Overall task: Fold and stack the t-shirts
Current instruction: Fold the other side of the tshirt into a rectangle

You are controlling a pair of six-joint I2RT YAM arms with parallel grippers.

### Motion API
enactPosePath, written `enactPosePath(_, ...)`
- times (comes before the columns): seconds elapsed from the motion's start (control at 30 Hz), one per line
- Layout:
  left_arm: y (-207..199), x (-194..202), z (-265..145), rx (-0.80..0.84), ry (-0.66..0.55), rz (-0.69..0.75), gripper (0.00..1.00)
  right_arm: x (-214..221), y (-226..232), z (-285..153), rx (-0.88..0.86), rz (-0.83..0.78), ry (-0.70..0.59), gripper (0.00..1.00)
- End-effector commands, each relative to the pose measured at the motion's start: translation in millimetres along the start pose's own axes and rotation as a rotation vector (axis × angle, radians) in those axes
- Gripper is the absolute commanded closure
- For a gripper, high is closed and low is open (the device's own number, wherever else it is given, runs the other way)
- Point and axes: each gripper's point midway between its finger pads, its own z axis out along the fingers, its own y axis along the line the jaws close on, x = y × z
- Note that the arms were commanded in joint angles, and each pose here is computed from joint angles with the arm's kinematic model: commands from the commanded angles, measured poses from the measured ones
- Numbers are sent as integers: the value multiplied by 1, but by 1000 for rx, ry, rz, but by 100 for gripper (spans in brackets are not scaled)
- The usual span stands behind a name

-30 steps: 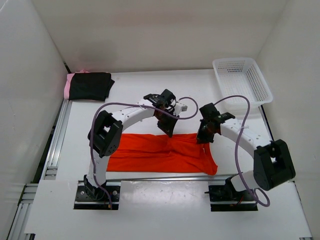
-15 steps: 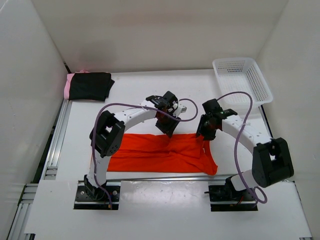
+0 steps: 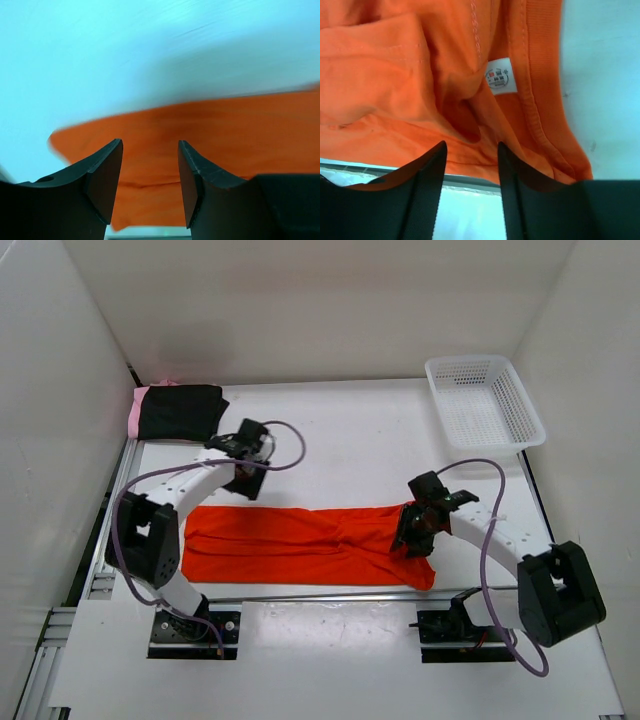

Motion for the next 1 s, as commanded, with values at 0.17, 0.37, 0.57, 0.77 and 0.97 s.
enactPosePath(0.17,118,112,42,-381,214,-223,42,-20,24,20,-63,-35,7,51)
enactPosePath(0.37,123,133,63,-345,289,-280,42,-21,21,26,-36,-30,18,87)
enactPosePath(0.57,127,140,79,-332,349,-294,42,-13,-6,11,28,11,0,100)
enactPosePath(0.77,124,135,77,-311,325,-303,42,3,-9,9,0,-24,45,80)
enactPosePath(0.97,116,123,55,-243,263,-326,36,-35,13,-23,-68,-79,-58,55)
